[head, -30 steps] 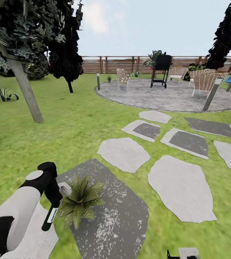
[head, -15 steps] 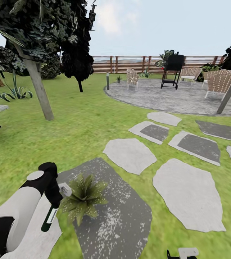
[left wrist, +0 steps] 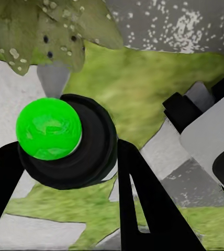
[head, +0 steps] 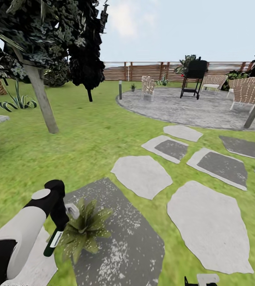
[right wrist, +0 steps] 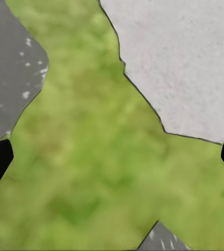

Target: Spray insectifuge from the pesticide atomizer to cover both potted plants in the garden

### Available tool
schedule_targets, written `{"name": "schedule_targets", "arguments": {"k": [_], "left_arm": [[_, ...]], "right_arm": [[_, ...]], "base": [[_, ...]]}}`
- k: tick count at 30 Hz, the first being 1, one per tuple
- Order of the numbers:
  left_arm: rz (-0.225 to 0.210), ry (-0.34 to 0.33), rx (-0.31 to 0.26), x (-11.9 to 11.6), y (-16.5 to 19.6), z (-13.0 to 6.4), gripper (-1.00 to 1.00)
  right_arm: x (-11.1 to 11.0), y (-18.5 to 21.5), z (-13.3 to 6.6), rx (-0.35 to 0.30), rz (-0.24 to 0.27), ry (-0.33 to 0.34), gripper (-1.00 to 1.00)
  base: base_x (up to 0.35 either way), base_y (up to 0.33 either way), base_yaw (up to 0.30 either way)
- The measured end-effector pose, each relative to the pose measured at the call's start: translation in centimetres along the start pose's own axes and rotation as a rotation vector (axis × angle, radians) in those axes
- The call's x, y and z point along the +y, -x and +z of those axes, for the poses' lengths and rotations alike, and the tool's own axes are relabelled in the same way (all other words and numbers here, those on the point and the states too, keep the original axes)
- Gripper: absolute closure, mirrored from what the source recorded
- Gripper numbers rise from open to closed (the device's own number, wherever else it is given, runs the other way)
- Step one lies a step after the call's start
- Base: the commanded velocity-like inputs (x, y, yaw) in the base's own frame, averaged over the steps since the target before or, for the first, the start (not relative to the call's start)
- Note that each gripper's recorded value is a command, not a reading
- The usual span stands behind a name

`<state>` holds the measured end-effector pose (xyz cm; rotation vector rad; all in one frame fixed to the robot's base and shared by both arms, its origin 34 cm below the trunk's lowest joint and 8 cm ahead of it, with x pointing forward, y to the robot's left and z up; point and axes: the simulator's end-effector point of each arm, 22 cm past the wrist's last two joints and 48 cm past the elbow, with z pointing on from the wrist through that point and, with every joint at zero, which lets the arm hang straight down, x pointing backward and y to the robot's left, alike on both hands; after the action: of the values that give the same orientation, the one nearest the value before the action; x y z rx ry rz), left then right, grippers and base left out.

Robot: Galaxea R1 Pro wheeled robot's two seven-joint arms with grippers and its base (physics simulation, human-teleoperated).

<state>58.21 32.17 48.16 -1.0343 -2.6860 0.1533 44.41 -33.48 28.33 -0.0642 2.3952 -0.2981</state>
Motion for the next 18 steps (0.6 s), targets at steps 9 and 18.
{"name": "schedule_targets", "arguments": {"k": [9, 18], "left_arm": [[0.018, 0.014, 0.035, -0.08, -0.5, 0.52, 1.0], [0.017, 0.015, 0.035, -0.09, -0.5, 0.52, 1.0]], "right_arm": [[-0.01, -0.01, 0.01, 0.0, 0.0, 0.0, -1.0], [-0.04, 0.06, 0.02, -0.001, 0.0, -0.001, -1.0]], "base": [[0.015, -0.018, 0.199], [0.082, -0.172, 0.07]]}}
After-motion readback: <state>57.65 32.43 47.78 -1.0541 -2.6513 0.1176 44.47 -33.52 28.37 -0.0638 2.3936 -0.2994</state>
